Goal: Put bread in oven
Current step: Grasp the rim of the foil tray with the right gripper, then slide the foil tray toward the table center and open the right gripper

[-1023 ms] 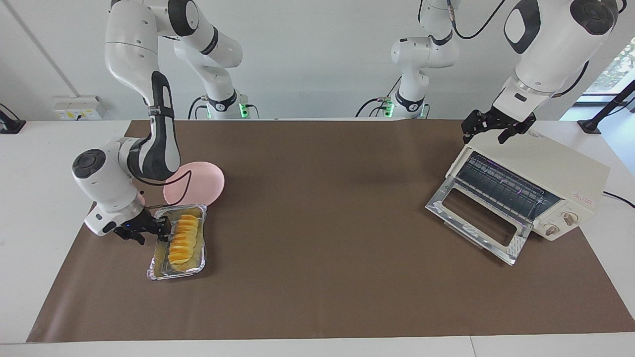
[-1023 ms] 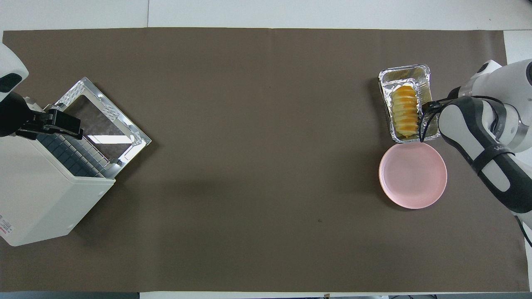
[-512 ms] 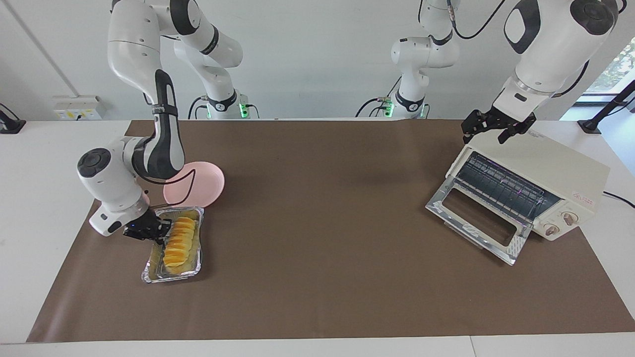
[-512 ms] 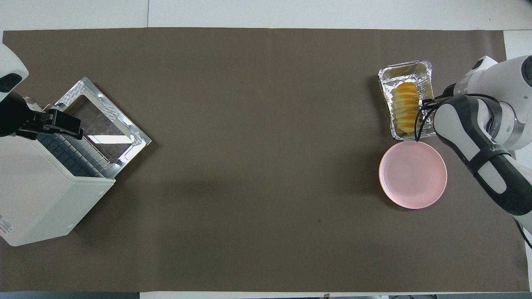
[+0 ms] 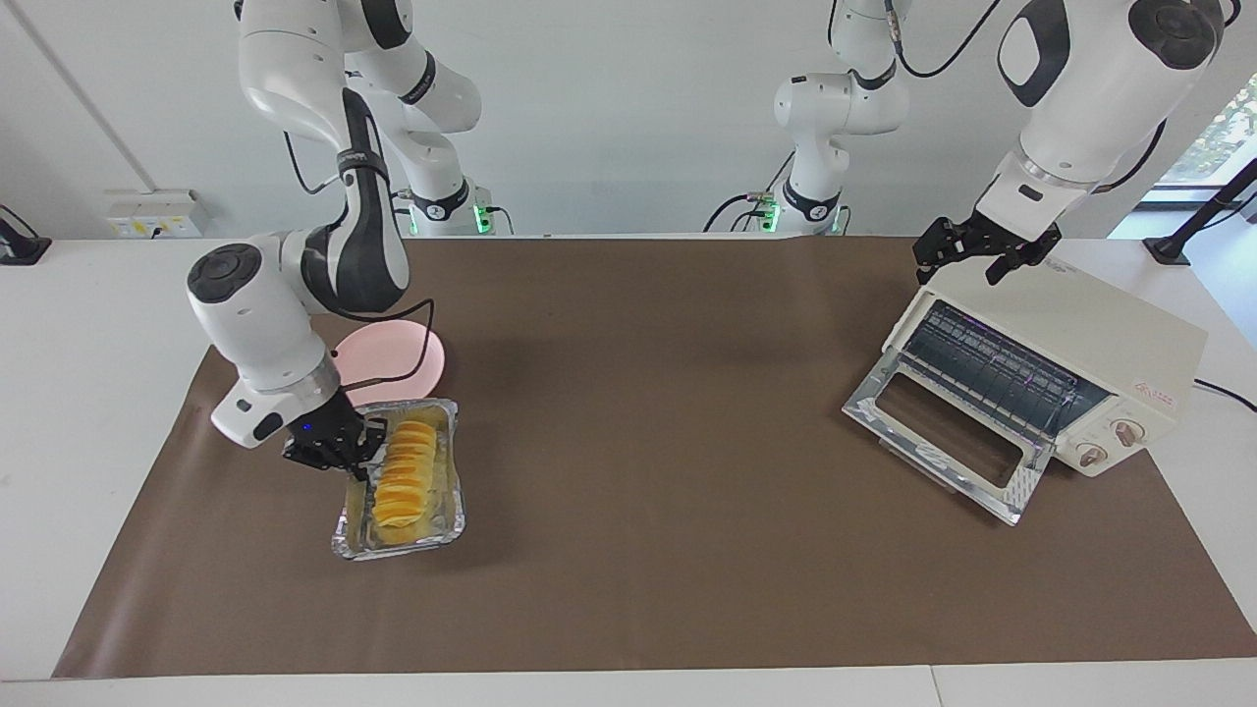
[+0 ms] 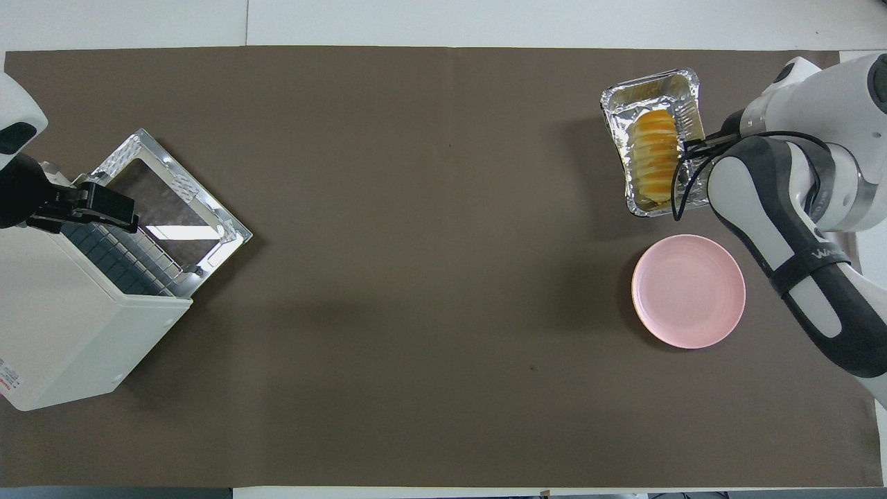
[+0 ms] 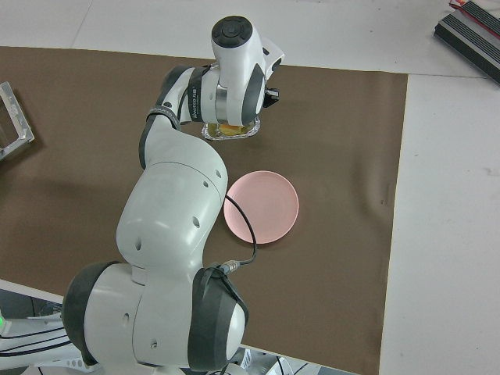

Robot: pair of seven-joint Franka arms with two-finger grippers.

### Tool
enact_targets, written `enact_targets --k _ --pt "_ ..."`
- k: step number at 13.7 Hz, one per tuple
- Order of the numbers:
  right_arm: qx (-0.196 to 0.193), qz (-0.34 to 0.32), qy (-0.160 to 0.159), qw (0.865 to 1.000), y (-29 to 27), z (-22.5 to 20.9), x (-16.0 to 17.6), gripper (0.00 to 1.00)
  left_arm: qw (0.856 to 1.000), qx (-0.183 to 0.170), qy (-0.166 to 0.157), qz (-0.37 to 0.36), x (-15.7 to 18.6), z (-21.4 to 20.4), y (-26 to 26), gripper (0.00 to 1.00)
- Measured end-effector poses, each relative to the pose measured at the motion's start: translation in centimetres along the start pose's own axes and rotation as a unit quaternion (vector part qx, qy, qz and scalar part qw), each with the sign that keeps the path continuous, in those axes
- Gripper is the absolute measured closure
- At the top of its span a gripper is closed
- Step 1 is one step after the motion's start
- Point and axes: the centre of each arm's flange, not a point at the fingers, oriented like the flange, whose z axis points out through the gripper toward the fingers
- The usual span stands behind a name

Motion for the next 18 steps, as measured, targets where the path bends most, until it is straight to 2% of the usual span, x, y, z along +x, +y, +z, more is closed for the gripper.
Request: enact_targets --k 5,9,13,16,17,18 --pt "0.032 0.034 -0.007 0.999 -15.5 0.3 -0.3 0.98 1.0 0.0 0.0 0.0 0.0 0.0 0.0 0.0" --pt "0.029 0.029 -0.029 0.999 -26.1 4.1 -2.8 0.98 1.0 0.0 0.0 0.0 0.0 0.0 0.0 0.0" --pt "0.032 0.057 -0.026 0.998 -29.5 8.2 -2.0 0.98 1.0 0.0 0.0 0.0 0.0 0.0 0.0 0.0" --pt "0.039 0.062 -0.016 0.997 -29.5 9.0 -1.3 0.98 1.0 0.0 0.0 0.0 0.0 0.0 0.0 0.0" --pt "0.039 0.063 -0.017 0.997 -29.6 9.0 -1.4 0.92 1.0 0.0 0.0 0.0 0.0 0.0 0.0 0.0" --pt "0.038 0.062 -0.018 0.997 -29.6 9.1 -1.4 0.81 1.0 0.0 0.0 0.0 0.0 0.0 0.0 0.0"
